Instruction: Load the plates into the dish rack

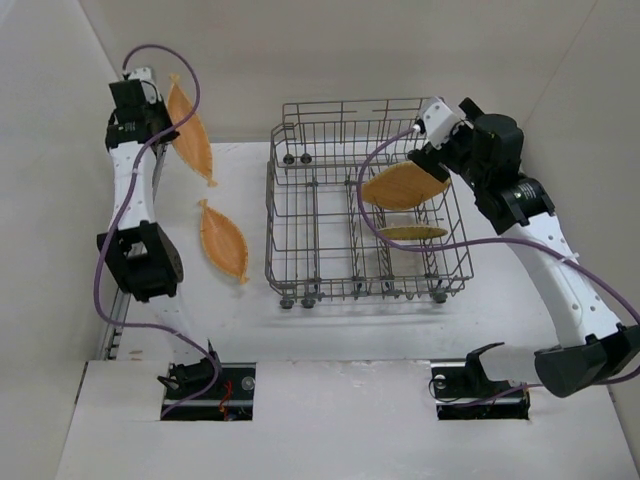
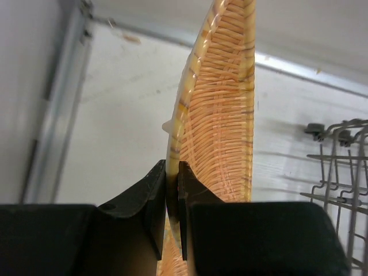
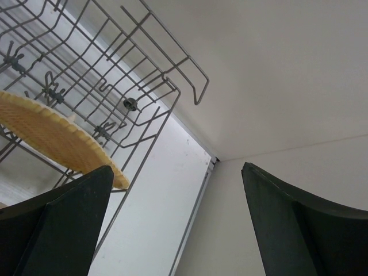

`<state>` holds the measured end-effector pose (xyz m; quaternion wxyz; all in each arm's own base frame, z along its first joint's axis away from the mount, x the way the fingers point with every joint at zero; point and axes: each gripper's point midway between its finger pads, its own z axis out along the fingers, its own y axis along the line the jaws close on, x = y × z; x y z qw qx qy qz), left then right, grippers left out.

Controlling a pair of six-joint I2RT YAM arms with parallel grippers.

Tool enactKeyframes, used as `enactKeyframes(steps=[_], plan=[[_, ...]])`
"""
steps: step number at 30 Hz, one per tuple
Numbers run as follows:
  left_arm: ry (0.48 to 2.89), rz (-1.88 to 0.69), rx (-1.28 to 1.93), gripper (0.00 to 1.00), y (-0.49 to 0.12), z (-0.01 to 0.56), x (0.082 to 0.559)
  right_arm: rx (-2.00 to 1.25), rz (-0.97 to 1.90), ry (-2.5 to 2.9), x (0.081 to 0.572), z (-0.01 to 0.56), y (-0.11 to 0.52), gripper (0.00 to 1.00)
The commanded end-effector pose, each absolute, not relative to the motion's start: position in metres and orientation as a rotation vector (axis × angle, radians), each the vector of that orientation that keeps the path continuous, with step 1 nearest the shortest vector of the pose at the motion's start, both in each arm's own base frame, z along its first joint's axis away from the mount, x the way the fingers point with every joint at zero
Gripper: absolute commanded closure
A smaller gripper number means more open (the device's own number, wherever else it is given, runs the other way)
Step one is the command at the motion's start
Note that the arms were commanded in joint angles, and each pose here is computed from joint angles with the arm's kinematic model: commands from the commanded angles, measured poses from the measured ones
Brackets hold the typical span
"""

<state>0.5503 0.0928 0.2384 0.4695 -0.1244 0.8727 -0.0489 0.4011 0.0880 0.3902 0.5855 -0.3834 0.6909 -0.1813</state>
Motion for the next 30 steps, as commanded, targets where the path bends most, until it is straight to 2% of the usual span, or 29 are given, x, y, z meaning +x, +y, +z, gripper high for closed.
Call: enactKeyframes(steps=[1, 5, 11, 14, 18, 23, 30], plan=[[1.888, 0.071, -0.122, 0.96, 0.088, 0.361, 0.526, -0.687, -0.449, 1.515, 0.395, 0.43, 0.068, 0.0], [1.758, 0.207, 0.131, 0.96, 0.042, 0.422, 0.5, -0.552, -0.447, 1.569, 0.39, 0.423, 0.042, 0.0], [1.519, 0.368, 0.685, 0.96, -0.079, 0.448, 0.456, -0.395, -0.392, 1.645, 0.377, 0.414, 0.01, 0.0], [1.369, 0.396, 0.935, 0.95, -0.142, 0.44, 0.428, -0.368, -0.385, 1.646, 0.372, 0.413, 0.002, 0.0], [1.304, 0.349, 1.087, 0.95, -0.189, 0.421, 0.405, -0.358, -0.387, 1.636, 0.367, 0.414, -0.002, 0.0], [1.311, 0.277, 1.254, 0.95, -0.221, 0.386, 0.386, -0.36, -0.381, 1.63, 0.362, 0.411, -0.001, 0.0], [1.353, 0.224, 1.324, 0.95, -0.231, 0.35, 0.38, -0.342, -0.379, 1.632, 0.357, 0.407, -0.004, 0.0]])
